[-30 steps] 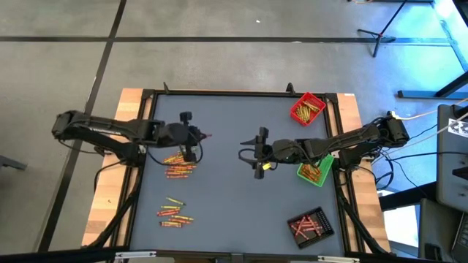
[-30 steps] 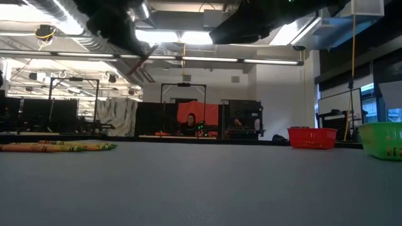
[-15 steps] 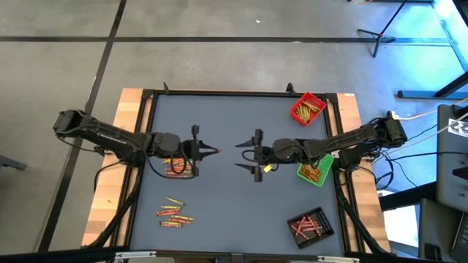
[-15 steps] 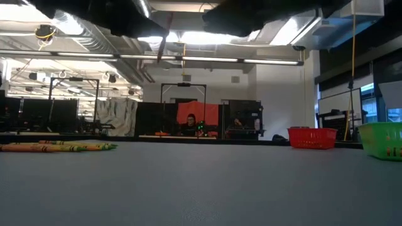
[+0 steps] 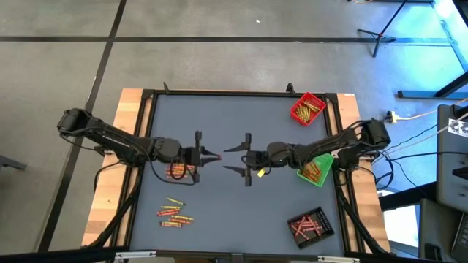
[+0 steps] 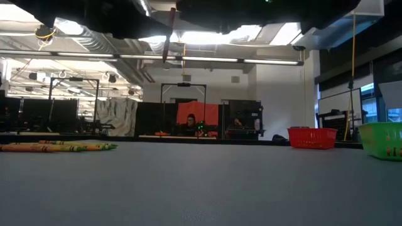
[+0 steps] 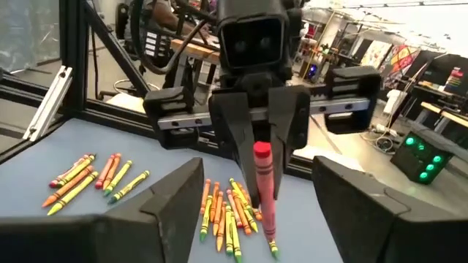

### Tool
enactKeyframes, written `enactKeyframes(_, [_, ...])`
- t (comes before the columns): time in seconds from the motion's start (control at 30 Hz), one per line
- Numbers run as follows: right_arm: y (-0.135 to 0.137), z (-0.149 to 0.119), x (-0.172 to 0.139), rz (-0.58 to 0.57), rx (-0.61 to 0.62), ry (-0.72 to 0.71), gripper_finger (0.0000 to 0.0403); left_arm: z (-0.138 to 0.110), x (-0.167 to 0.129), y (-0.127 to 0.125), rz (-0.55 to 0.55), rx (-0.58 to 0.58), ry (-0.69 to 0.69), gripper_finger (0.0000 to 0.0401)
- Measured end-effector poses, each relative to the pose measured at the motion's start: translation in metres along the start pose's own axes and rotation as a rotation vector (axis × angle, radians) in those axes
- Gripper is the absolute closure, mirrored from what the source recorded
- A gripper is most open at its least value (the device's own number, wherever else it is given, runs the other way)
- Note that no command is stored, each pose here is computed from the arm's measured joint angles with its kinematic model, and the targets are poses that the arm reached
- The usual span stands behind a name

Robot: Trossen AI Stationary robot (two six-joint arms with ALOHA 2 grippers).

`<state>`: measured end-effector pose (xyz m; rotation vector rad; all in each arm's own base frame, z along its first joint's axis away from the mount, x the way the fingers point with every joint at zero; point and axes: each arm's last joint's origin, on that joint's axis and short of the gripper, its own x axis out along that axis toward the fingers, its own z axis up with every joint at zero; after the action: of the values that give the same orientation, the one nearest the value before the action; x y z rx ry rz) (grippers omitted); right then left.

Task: Sort crayons
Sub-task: Put the red crayon into the black bin

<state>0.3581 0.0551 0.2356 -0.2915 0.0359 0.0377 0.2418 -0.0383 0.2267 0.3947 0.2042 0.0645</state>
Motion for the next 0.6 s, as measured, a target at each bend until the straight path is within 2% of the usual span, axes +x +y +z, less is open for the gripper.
enactKeyframes(0.33, [0.004,-0.001,0.026,0.019,-0.014,-0.006,0.0211,0.001,0.000,-0.001,-0.023,0.000,-0.015,0.0396])
enactKeyframes(0.43, [0.005,0.000,0.027,0.023,-0.016,0.012,0.0247,0.001,0.000,-0.002,-0.049,0.000,-0.024,0.0396])
enactKeyframes(0.6, [0.004,0.000,0.027,0.021,-0.014,0.006,0.0333,0.002,0.000,-0.002,-0.074,0.000,-0.034,0.0396])
